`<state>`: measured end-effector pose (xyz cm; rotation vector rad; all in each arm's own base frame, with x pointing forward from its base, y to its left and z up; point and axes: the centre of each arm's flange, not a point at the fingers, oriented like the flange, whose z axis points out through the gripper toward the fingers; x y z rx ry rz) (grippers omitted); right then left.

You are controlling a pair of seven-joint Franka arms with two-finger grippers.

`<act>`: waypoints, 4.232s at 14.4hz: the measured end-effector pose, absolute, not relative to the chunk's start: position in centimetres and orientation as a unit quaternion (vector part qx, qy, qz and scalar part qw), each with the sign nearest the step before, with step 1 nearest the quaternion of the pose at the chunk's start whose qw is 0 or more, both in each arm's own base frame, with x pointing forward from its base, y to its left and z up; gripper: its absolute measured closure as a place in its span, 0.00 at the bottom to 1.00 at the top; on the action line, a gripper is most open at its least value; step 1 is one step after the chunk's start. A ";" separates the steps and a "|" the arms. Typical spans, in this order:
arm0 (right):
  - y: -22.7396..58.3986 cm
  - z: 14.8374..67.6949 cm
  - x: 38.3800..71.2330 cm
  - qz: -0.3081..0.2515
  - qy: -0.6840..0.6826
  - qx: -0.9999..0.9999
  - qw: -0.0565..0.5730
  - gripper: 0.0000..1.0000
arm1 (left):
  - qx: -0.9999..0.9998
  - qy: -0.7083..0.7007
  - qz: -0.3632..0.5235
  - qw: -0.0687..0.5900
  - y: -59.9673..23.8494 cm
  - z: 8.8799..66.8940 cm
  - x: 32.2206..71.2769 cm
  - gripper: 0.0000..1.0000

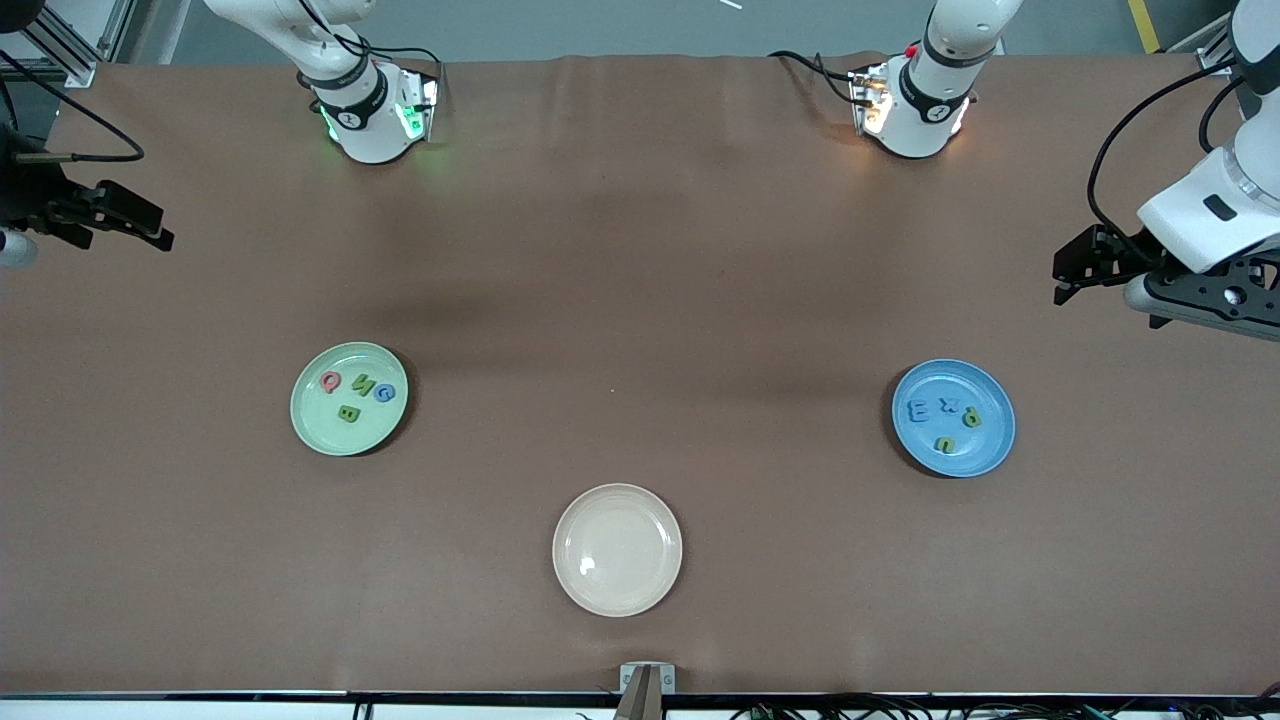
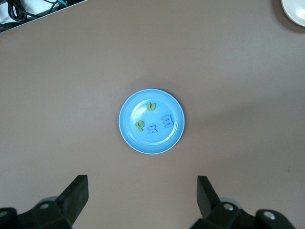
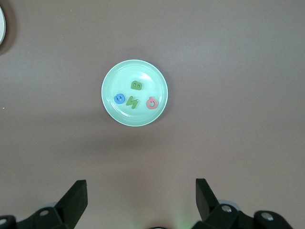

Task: Sort upper and lower case letters into plates

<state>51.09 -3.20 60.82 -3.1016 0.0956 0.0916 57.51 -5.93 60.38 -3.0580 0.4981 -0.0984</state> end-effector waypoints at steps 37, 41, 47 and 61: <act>-3.2 60.8 51.1 0.030 0.019 -0.999 0.013 0.00 | -0.985 0.167 -0.009 0.047 -7.9 57.9 59.1 0.00; -3.2 60.8 51.1 0.030 0.019 -0.999 0.013 0.00 | -0.985 0.166 -0.009 0.047 -7.8 57.9 59.1 0.00; -3.2 60.8 51.1 0.030 0.019 -0.999 0.013 0.00 | -0.990 0.140 -0.010 0.023 -5.8 58.1 59.4 0.00; -3.2 60.8 51.1 0.030 0.019 -0.999 0.013 0.00 | -0.999 0.038 -0.023 0.018 -2.9 59.8 59.1 0.00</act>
